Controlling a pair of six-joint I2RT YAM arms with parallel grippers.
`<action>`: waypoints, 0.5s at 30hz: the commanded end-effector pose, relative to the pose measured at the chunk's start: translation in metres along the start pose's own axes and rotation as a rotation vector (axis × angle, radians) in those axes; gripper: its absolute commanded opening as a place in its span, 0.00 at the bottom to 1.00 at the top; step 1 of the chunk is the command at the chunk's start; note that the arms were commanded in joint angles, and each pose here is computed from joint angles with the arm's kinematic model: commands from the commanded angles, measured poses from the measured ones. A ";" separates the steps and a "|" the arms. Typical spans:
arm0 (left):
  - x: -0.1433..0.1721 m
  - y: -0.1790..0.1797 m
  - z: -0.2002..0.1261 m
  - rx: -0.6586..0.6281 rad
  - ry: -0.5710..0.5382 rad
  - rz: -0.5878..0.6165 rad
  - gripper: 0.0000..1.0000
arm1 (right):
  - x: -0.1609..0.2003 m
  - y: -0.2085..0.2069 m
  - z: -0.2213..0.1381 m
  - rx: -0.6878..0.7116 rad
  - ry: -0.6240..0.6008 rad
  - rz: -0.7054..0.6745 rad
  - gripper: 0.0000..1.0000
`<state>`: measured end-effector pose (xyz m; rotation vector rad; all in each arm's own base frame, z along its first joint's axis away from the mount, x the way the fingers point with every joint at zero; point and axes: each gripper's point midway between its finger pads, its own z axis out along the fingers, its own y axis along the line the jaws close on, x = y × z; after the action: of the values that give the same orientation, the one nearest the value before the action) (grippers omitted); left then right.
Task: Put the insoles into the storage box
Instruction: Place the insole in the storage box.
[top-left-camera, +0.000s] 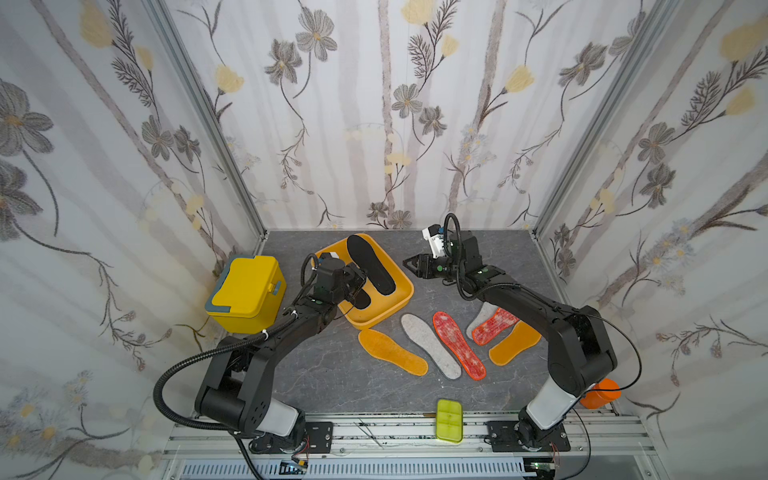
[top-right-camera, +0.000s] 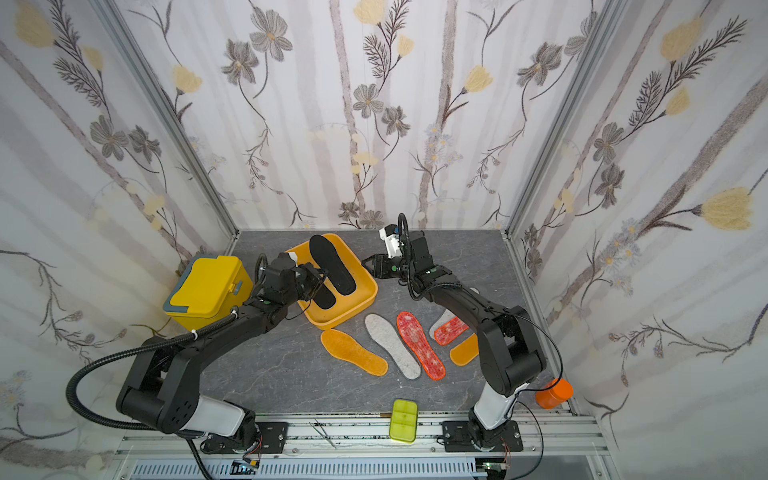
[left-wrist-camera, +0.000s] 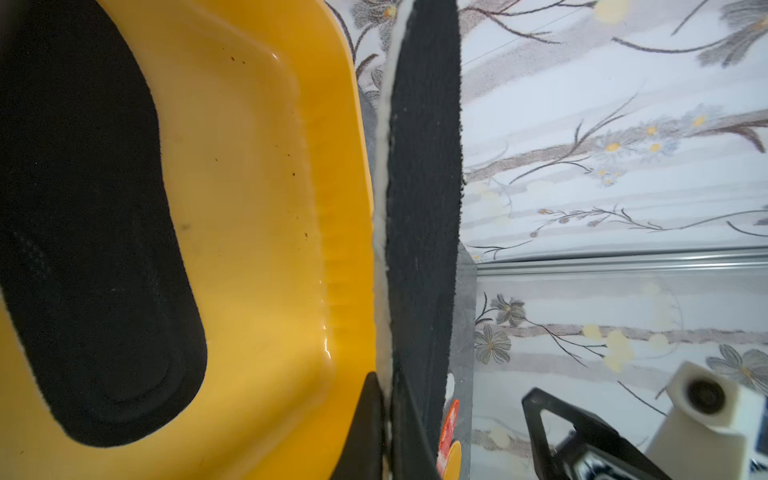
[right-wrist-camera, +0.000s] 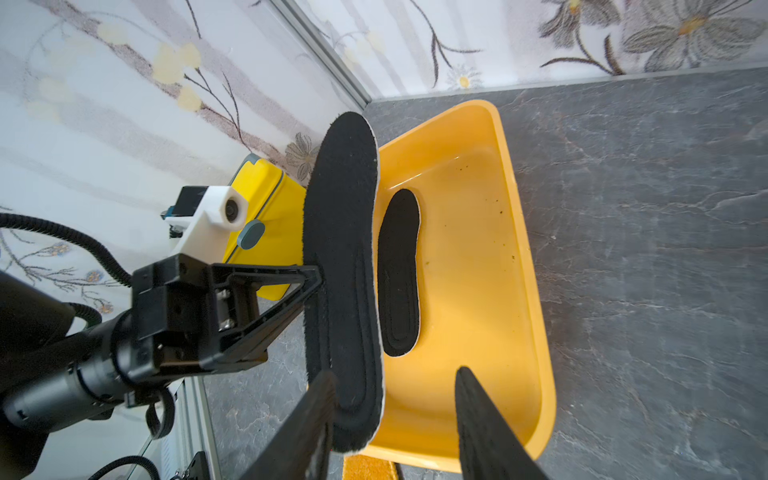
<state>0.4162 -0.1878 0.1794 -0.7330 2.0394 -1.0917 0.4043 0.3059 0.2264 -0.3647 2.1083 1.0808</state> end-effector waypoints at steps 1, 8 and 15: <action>-0.004 0.009 0.021 -0.069 0.019 -0.024 0.00 | -0.007 0.000 -0.015 0.004 -0.036 -0.019 0.47; 0.006 0.039 0.057 -0.192 0.084 -0.047 0.00 | -0.003 -0.007 -0.033 0.008 -0.060 -0.003 0.47; 0.008 0.065 0.073 -0.280 0.102 -0.035 0.00 | -0.001 -0.011 -0.040 -0.007 -0.071 0.010 0.47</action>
<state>0.4572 -0.1995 0.1004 -0.8622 2.2767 -0.9314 0.3924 0.2660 0.2257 -0.3015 2.0912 1.0640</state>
